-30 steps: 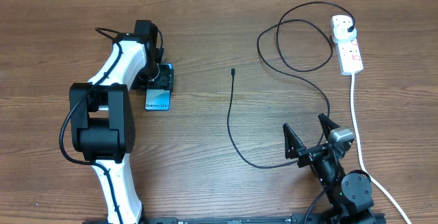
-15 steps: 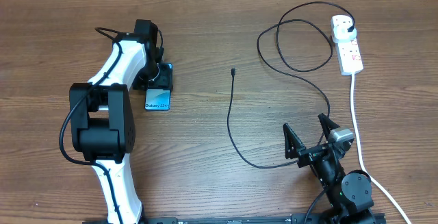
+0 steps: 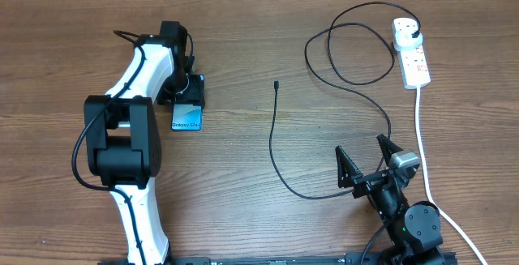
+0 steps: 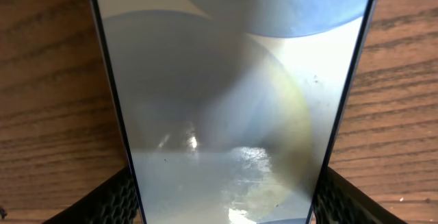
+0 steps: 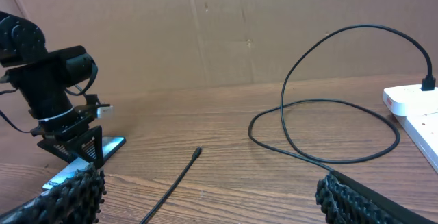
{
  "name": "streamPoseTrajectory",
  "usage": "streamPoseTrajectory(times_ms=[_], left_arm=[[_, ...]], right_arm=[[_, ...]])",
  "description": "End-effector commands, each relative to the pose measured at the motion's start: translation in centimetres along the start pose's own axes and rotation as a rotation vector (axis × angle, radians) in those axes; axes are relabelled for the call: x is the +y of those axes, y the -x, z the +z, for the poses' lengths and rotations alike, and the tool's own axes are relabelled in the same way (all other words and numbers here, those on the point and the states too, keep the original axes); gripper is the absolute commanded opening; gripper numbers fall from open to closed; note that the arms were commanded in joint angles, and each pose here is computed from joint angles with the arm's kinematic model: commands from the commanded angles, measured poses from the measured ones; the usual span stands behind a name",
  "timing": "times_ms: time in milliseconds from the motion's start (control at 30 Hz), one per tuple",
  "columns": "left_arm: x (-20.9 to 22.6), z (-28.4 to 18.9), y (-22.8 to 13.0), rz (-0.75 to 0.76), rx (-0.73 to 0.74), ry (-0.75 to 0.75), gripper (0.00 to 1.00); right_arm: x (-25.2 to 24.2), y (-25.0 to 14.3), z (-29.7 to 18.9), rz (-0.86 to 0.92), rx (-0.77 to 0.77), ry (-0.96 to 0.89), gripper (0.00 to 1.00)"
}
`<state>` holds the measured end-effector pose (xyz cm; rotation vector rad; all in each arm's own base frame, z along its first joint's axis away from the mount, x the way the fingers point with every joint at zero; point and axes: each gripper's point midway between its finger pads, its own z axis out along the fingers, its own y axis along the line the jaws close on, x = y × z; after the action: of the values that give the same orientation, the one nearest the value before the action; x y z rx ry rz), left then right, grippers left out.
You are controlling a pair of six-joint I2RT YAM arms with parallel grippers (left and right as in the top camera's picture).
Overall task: Plug charger to phone and switch on socket
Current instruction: 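Close the left gripper on the phone's top end and lift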
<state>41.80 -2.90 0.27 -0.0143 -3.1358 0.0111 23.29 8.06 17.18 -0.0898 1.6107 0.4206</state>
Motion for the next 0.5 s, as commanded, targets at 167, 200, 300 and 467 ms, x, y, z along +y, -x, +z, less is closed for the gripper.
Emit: streamPoseTrajectory(times_ms=[167, 200, 300, 467], left_arm=[[-0.6, -3.0, 2.2, -0.004, -0.016, -0.012, 0.57], [-0.6, -3.5, 2.4, -0.004, -0.025, -0.012, 0.57], [-0.7, -4.6, 2.9, -0.004, -0.040, -0.013, 0.56], [-0.7, -5.8, 3.2, -0.004, -0.050, -0.014, 0.51]], right_arm=[[0.1, -0.2, 0.0, 0.002, -0.004, 0.007, 1.00], [0.1, -0.2, 0.0, 0.002, -0.004, 0.007, 1.00], [0.1, -0.2, 0.0, 0.002, -0.004, 0.007, 1.00], [0.1, -0.2, 0.0, 0.002, -0.004, 0.007, 1.00]])
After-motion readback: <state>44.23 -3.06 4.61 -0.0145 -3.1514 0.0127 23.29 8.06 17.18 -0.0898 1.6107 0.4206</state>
